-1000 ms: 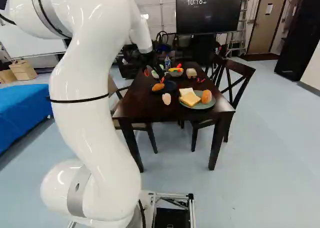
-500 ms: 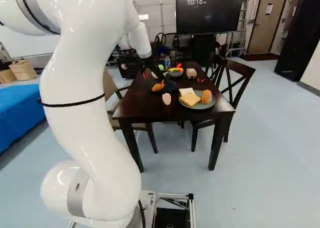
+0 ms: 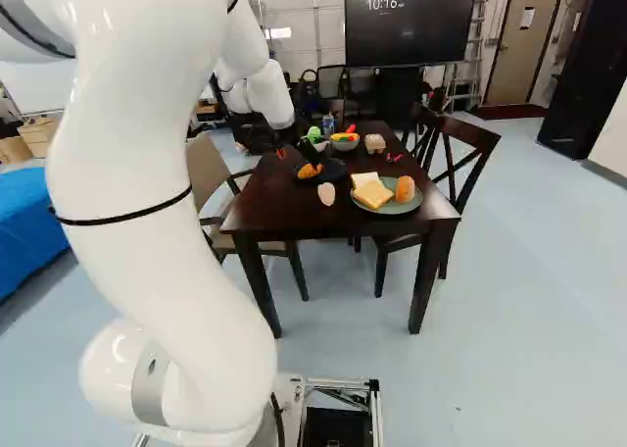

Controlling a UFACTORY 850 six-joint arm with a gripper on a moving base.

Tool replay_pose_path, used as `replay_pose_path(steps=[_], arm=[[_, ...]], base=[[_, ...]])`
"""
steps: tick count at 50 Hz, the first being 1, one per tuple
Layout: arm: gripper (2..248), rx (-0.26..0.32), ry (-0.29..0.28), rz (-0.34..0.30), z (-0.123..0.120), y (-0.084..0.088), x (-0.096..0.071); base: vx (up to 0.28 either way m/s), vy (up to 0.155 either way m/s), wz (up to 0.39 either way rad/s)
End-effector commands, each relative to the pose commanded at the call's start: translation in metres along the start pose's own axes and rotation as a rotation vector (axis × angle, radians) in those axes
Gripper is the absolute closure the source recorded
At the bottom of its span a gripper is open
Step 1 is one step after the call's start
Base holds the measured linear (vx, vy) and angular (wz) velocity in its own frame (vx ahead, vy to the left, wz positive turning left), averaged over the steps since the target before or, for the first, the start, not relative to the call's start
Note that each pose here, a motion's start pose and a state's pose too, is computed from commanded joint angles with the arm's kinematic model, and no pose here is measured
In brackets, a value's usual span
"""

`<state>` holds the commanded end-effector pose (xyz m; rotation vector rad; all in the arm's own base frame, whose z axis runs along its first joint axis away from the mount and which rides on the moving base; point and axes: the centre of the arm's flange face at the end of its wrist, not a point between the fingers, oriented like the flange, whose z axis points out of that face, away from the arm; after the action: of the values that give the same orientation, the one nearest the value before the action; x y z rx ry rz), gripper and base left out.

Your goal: Move the croissant to the empty plate

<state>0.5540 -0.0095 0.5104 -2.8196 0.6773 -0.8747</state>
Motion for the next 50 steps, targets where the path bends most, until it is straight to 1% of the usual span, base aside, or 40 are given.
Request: replay_pose_path(steps=[16, 33, 50], arm=[[3, 0.054, 0.091, -0.076, -0.002, 0.017, -0.041], [3, 0.107, 0.208, -0.167, -0.007, 0.041, -0.094], [3, 0.141, 0.318, -0.245, -0.014, 0.064, -0.144]], base=[[0.000, 0.000, 0.000], [0.000, 0.000, 0.000], [0.000, 0.000, 0.000]])
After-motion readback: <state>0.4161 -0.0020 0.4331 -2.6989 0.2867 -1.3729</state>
